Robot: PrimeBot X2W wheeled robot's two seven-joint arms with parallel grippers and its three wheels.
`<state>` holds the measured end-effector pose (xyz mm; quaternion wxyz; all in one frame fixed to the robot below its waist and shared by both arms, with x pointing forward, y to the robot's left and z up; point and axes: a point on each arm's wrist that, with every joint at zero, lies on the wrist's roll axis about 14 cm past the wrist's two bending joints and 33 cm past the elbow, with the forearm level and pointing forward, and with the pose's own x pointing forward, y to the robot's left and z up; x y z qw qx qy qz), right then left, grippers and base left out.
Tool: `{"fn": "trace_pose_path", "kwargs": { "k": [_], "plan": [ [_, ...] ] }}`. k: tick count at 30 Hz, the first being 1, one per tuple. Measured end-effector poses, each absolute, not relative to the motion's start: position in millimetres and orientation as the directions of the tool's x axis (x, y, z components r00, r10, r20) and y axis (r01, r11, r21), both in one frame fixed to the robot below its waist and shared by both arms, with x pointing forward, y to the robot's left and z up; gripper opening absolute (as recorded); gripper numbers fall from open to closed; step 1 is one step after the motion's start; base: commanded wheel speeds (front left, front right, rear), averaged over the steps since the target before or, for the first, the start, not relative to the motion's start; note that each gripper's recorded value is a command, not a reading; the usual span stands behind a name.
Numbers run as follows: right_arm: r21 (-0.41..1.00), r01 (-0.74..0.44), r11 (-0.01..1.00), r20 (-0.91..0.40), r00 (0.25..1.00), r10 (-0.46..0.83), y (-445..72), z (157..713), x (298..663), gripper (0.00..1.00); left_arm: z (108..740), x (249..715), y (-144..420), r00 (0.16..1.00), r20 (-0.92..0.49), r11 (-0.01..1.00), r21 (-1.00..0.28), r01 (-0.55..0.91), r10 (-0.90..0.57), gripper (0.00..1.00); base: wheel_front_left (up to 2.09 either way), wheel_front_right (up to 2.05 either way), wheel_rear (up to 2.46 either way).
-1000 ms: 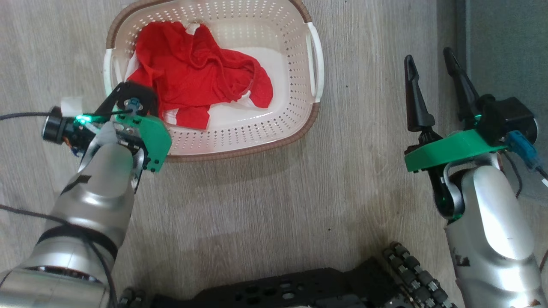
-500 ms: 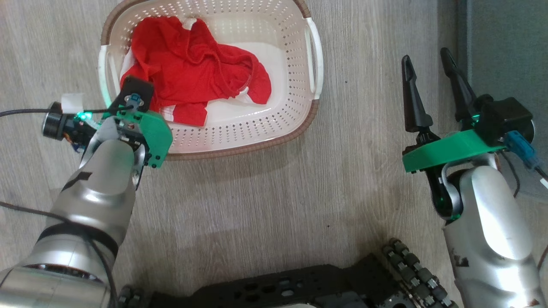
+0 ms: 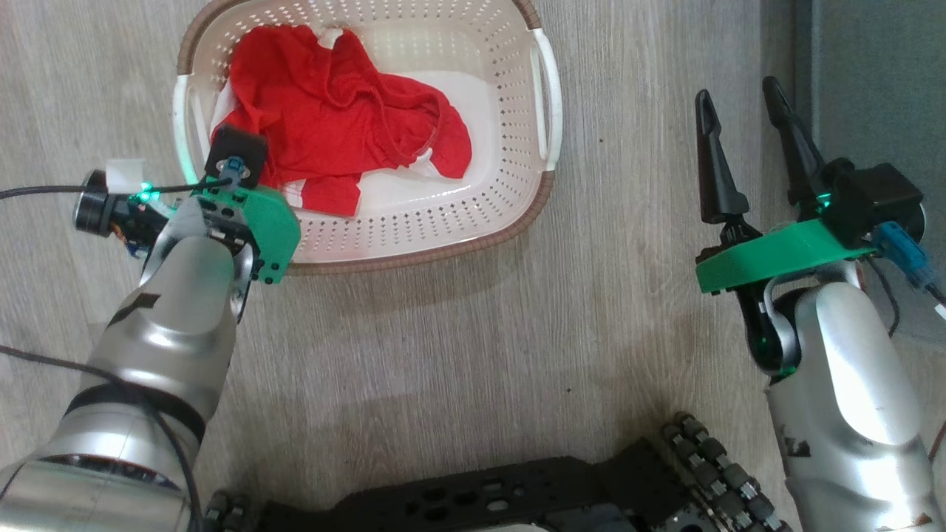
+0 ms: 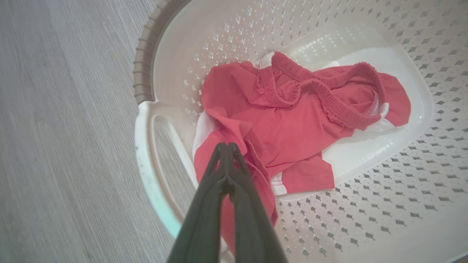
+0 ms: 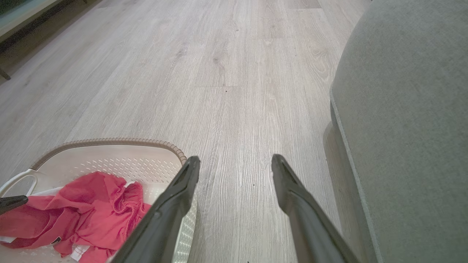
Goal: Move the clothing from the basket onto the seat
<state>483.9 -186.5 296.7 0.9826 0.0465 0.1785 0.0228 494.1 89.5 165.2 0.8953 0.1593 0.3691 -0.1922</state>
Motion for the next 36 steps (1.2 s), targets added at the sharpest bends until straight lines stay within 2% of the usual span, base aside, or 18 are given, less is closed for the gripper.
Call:
{"fn": "trace_pose_path", "kwargs": {
  "k": [10,15,24,25,27,28,29,30,36],
  "plan": [
    [0.103,-0.030,0.994,-0.323,0.945,0.062,-185.2,308.2,487.9,1.00,192.3,511.5,82.9,0.717,-0.653,0.904,0.113,0.413,-0.246,0.00,0.00,0.00,0.00],
    [0.101,-0.034,0.994,-0.300,0.952,0.063,-184.3,320.9,489.2,1.00,218.7,514.0,83.9,0.773,-0.589,0.945,0.048,0.324,-0.235,0.00,0.00,0.00,0.00],
    [0.093,-0.026,0.995,-0.265,0.963,0.050,-186.0,356.0,467.0,1.00,330.9,517.8,101.5,0.936,-0.315,0.986,-0.107,0.129,-0.157,0.00,0.00,0.00,0.00],
    [0.091,-0.027,0.995,-0.260,0.964,0.050,-186.0,360.7,463.4,1.00,343.9,514.2,105.6,0.947,-0.286,0.986,-0.115,0.119,-0.148,0.10,0.00,0.00,0.00],
    [0.082,-0.033,0.996,-0.247,0.968,0.053,-184.9,371.3,457.0,1.00,368.5,506.3,115.9,0.966,-0.232,0.988,-0.128,0.089,-0.117,0.45,0.00,0.00,0.00],
    [0.078,-0.037,0.996,-0.237,0.970,0.055,-184.2,377.4,453.9,1.00,379.8,501.0,119.8,0.972,-0.209,0.988,-0.135,0.080,-0.107,0.71,0.00,0.00,0.00],
    [0.072,-0.040,0.997,-0.227,0.972,0.056,-184.2,383.3,450.8,1.00,390.9,495.9,123.2,0.978,-0.185,0.988,-0.137,0.074,-0.099,0.92,0.00,0.00,0.00],
    [0.064,-0.046,0.997,-0.218,0.974,0.059,-183.2,389.3,447.3,1.00,401.9,490.5,127.7,0.983,-0.162,0.988,-0.139,0.063,-0.085,1.00,0.00,0.00,0.00],
    [0.046,-0.068,0.997,-0.158,0.985,0.074,-179.2,420.3,433.3,1.00,443.7,462.5,145.2,0.996,-0.077,0.989,-0.145,0.031,-0.042,1.00,0.00,0.00,0.00]
  ]
}}
